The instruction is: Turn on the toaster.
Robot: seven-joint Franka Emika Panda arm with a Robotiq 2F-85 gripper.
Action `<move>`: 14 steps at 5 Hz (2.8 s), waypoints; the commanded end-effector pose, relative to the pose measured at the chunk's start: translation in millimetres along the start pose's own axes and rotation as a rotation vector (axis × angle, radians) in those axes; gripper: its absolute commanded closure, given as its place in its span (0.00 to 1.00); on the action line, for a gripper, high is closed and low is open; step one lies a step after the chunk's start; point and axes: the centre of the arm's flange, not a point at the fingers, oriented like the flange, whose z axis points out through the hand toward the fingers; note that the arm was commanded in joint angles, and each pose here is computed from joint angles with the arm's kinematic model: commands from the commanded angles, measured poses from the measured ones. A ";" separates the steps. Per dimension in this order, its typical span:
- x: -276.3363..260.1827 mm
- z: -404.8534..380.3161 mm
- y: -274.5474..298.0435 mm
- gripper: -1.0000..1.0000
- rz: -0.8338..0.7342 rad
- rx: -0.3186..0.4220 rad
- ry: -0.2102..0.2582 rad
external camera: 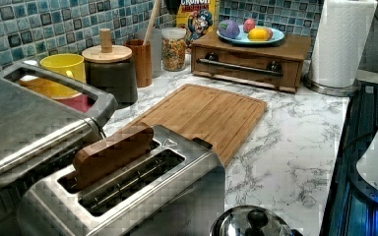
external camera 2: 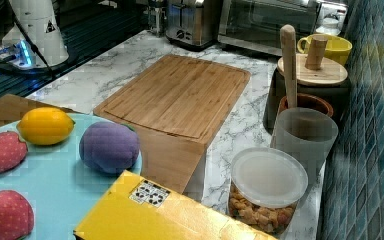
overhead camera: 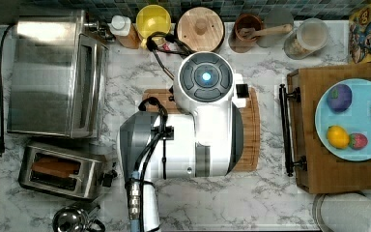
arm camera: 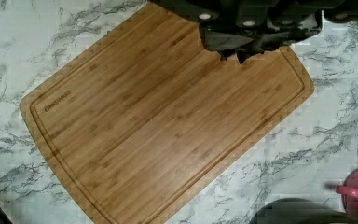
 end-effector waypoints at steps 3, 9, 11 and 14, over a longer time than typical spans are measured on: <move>-80.8 24.1 -37.4 1.00 -0.284 0.054 0.072; -243.9 101.2 -65.2 1.00 -0.580 -0.028 -0.048; -293.1 95.4 -62.0 1.00 -0.640 0.009 -0.020; -306.6 101.8 -43.3 1.00 -0.501 0.039 0.004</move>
